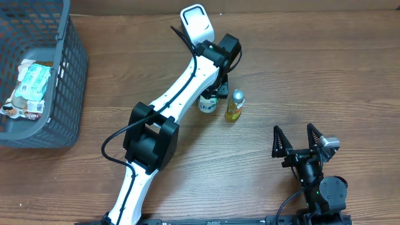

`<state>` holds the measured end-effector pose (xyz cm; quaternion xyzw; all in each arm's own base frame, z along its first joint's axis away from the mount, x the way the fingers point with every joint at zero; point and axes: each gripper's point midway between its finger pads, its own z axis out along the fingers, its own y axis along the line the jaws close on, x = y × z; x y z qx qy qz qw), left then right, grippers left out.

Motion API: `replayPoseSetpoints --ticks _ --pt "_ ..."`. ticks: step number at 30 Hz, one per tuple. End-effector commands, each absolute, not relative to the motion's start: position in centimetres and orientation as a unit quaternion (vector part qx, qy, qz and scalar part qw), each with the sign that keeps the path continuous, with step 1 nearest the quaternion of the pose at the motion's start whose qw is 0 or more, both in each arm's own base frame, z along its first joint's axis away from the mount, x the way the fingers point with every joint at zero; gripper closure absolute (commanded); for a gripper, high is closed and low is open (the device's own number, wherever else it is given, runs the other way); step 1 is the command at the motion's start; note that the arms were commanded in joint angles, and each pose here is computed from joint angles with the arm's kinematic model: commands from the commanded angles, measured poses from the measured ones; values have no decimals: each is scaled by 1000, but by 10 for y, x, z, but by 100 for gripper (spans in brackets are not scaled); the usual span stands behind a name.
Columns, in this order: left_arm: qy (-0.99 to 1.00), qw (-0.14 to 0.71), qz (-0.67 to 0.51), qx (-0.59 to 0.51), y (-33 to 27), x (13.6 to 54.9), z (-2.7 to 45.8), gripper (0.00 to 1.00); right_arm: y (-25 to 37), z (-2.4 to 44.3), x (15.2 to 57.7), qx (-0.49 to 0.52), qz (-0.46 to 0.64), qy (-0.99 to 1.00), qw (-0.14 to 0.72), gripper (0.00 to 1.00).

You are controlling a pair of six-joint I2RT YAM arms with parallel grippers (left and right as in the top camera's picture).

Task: Scan the item barcode
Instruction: 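Set the tissue pack down beside the yellow bottle and release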

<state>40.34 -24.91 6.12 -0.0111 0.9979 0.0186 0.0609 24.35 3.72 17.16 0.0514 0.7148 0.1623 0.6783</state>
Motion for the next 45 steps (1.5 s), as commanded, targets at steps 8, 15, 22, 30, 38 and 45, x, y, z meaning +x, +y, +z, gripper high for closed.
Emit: replayPoseSetpoints --ticks 8,15,22,30,38,45 --pt "998 49 36 -19 -243 397 51 20 36 169 244 56 161 714 679 0" --pt "998 45 36 -18 -241 395 52 8 36 169 244 56 161 714 679 0" --pt "998 63 11 8 -236 407 82 5 36 169 244 56 161 714 679 0" --pt "990 134 -23 27 -223 424 152 1 36 169 244 56 161 714 679 0" --pt "968 241 -51 51 -192 433 249 10 36 169 244 56 161 714 679 0" --pt "925 373 66 33 -111 441 336 64 36 169 244 56 161 714 679 0"
